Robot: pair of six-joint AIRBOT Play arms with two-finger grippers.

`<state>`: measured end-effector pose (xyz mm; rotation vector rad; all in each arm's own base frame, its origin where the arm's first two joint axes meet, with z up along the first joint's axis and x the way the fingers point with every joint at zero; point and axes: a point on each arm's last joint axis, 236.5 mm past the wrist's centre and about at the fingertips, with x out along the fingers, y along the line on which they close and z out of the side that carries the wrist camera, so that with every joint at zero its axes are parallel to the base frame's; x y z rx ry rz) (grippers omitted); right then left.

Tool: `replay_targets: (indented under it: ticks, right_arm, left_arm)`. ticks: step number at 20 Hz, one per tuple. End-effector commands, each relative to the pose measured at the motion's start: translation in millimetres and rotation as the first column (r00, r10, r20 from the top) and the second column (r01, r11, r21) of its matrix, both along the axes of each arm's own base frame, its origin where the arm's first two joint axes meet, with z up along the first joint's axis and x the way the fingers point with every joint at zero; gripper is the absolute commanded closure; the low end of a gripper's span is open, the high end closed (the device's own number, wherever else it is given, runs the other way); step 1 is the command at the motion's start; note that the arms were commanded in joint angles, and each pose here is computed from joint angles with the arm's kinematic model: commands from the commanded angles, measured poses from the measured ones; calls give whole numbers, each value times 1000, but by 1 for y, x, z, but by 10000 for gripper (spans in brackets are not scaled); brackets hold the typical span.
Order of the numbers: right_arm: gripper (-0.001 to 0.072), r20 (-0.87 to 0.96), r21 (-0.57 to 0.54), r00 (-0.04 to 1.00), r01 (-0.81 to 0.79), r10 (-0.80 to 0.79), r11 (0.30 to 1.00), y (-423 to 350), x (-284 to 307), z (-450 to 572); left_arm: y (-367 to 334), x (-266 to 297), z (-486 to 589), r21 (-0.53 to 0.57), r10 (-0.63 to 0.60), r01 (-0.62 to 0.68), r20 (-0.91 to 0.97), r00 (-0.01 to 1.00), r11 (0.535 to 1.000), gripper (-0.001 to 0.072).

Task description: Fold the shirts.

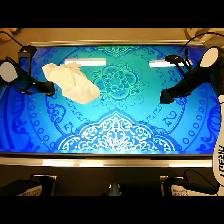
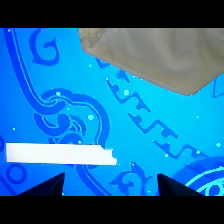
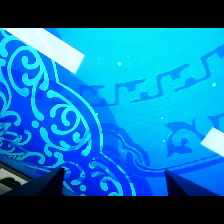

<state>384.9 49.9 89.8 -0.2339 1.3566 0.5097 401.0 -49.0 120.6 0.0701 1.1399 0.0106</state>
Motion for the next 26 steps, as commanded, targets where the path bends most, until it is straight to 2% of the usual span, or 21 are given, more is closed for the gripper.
replay_targets:
  ticks: [1,15,20,23,26]
  right_arm:
    - [41,0,0,1000,0,0,1000,0,0,0]
    - [41,2,1,1000,2,-2,1000,0,1,0]
    - [40,197,9,980,31,-32,999,-1,46,11]
    - [40,283,14,958,44,-46,999,-1,66,18]
    - [41,341,-11,940,-4,8,1000,-2,77,23]
  left_arm:
    - [0,0,0,0,0,0,0,1000,1000,-13]
    - [-1,2,1,-2,-1,1,9,1000,1000,-13]
    - [-14,54,27,-39,-28,38,247,968,998,-13]
    - [-35,81,54,-122,-26,82,402,915,989,-13]
    - [-41,106,71,-149,-11,101,510,860,984,-13]
